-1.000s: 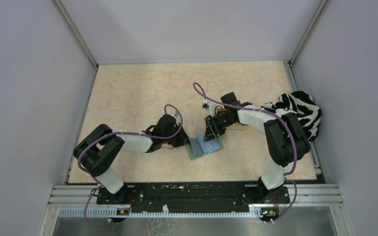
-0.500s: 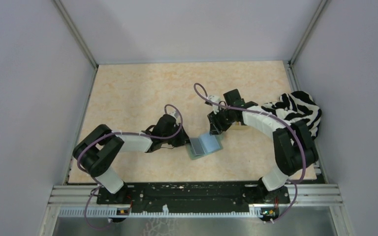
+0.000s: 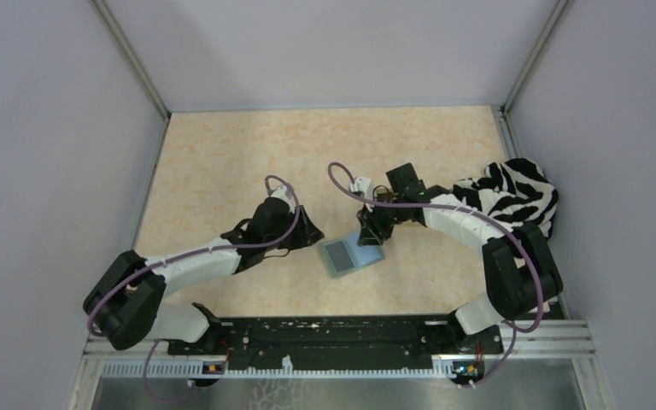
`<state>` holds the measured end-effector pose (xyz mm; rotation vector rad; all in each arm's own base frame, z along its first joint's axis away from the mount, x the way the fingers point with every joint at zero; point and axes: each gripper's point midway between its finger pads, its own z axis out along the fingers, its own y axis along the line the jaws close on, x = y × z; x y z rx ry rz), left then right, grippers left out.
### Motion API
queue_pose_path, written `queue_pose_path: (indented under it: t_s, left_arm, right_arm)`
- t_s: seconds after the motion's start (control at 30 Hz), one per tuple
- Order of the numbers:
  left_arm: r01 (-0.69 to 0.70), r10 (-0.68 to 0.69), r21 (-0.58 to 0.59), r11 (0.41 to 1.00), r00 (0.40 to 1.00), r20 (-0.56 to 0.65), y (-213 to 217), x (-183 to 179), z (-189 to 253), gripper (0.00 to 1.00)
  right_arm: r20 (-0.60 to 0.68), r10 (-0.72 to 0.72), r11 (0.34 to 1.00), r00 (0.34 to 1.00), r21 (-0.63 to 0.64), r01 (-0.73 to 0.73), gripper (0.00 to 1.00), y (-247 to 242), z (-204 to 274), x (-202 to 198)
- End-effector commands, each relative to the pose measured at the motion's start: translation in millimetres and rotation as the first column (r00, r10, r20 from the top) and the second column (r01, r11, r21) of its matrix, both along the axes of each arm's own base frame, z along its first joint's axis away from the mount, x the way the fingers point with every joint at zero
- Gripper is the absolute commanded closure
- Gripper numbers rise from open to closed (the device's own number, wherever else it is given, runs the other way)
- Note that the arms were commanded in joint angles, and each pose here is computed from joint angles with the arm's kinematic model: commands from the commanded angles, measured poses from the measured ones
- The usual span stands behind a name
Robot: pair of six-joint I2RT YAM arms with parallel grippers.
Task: Put the credit cards into the card holder
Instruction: Insert the credit card into the card holder.
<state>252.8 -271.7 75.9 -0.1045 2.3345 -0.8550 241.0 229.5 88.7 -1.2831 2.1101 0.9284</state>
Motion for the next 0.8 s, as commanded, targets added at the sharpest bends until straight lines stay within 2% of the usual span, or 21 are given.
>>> queue_pose_path:
  t_s: [0.0, 0.17, 0.23, 0.3, 0.43, 0.57, 0.7, 0.77]
  left_arm:
    - [0.053, -0.055, 0.034, 0.998, 0.997, 0.06, 11.1, -9.4, 7.4, 0.5]
    - [0.243, -0.223, -0.129, 0.961, 0.963, 0.154, -12.0, -35.5, 34.4, 0.5]
    - [0.288, -0.257, -0.2, 0.937, 0.952, 0.168, -18.0, -46.4, 39.7, 0.51]
    - [0.308, -0.27, -0.256, 0.916, 0.947, 0.173, -21.1, -54.1, 40.5, 0.53]
    - [0.352, -0.296, -0.36, 0.864, 0.933, 0.203, -26.0, -68.3, 44.6, 0.55]
    - [0.416, -0.338, -0.389, 0.822, 0.906, 0.256, -30.2, -76.7, 56.4, 0.55]
    - [0.425, -0.303, -0.351, 0.835, 0.886, 0.35, -23.7, -70.4, 75.1, 0.55]
    - [0.405, -0.269, -0.309, 0.86, 0.876, 0.4, -17.1, -63.1, 83.8, 0.52]
  right_arm:
    - [0.04, 0.146, 0.988, 0.989, 0.049, -0.147, 0.67, 29.4, 1.5, -19.3]
    - [-0.11, 0.164, 0.986, 0.98, 0.041, -0.16, 0.88, 54.7, -20.4, -33.7]
    - [-0.197, 0.149, 0.988, 0.969, 0.001, -0.152, 0.9, 57.2, -36.0, -37.7]
    - [-0.23, 0.136, 0.989, 0.964, -0.026, -0.146, 0.91, 56.4, -42.7, -38.3]
    - [-0.189, 0.147, 0.988, 0.971, -0.024, -0.154, 0.9, 56.0, -30.7, -34.7]
    - [-0.113, 0.212, 0.977, 0.971, 0.038, -0.209, 0.85, 46.7, 9.8, -27.6]
    - [0.021, 0.078, 0.991, 0.997, 0.111, -0.08, 0.81, 10.7, 54.2, 7.1]
    - [0.083, -0.041, 0.989, 0.996, 0.145, 0.029, 0.73, -14.2, 72.2, 28.9]
